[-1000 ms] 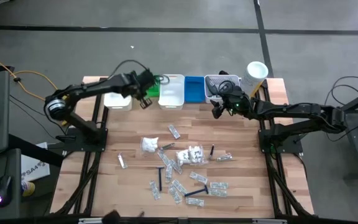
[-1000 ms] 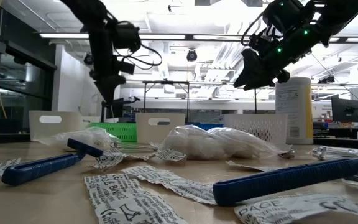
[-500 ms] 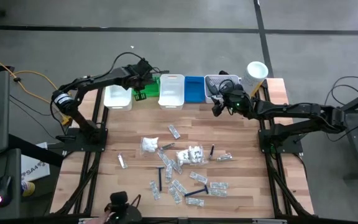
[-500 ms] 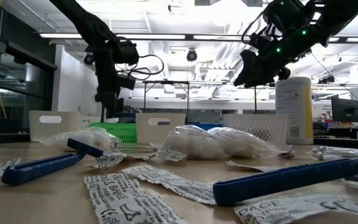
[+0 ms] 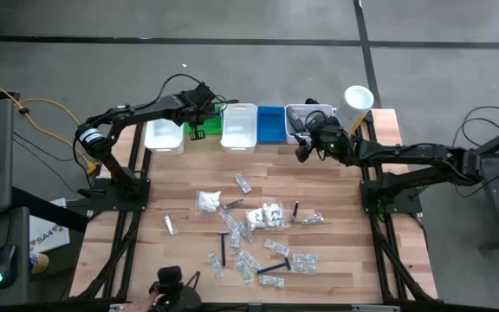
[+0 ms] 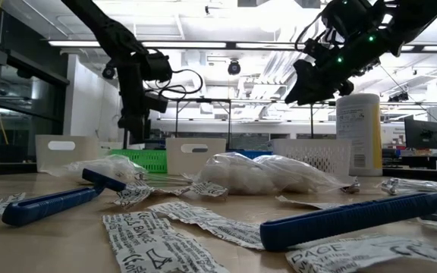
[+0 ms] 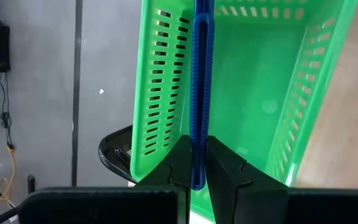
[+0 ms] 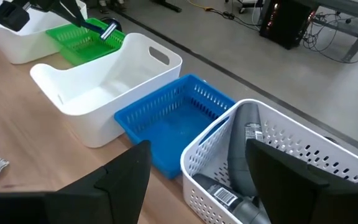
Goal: Pick & Place Travel size toiletries
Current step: Put the blue razor into the green bin
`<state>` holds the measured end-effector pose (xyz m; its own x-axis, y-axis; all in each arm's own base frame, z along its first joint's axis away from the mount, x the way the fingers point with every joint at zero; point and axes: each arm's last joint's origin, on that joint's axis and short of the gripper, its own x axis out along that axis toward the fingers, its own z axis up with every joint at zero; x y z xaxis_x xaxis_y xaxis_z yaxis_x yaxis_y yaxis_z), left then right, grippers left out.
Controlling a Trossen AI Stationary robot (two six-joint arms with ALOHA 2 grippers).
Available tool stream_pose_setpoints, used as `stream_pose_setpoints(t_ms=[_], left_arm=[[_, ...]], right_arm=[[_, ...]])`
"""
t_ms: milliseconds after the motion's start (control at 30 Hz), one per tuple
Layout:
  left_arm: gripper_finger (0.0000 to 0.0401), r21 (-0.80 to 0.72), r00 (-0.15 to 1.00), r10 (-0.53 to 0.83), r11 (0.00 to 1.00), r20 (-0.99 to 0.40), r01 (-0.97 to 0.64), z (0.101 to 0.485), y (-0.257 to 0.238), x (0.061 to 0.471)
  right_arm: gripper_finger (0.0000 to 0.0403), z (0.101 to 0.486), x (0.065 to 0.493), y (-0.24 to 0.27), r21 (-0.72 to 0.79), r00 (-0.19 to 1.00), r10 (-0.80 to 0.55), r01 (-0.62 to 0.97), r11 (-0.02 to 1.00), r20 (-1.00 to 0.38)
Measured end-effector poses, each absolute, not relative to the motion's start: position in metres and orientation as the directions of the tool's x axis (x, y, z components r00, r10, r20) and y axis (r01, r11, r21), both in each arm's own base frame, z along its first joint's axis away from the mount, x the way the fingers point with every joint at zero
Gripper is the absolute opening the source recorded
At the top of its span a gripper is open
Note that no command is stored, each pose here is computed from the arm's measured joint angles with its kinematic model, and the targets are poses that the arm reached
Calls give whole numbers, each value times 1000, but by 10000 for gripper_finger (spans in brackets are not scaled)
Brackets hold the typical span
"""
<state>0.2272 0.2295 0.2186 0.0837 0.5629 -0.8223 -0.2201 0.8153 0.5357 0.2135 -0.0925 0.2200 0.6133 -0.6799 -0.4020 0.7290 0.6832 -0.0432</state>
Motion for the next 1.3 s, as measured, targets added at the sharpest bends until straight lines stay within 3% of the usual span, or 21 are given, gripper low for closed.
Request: stream_pose_setpoints(t_ms=[767, 1167, 1300], left_arm=[[22, 577, 18, 605, 767, -796, -281, 219, 231, 225], [22, 581, -51, 591, 768, -805, -268, 195, 238, 232], [40, 581, -51, 591, 770, -805, -262, 195, 238, 232]], right_arm=[[254, 218, 213, -92, -37, 608, -675, 731, 681, -419], [254, 218, 213, -92, -36, 606, -674, 732, 680, -423], [254, 218, 212, -92, -36, 605, -674, 732, 680, -424]])
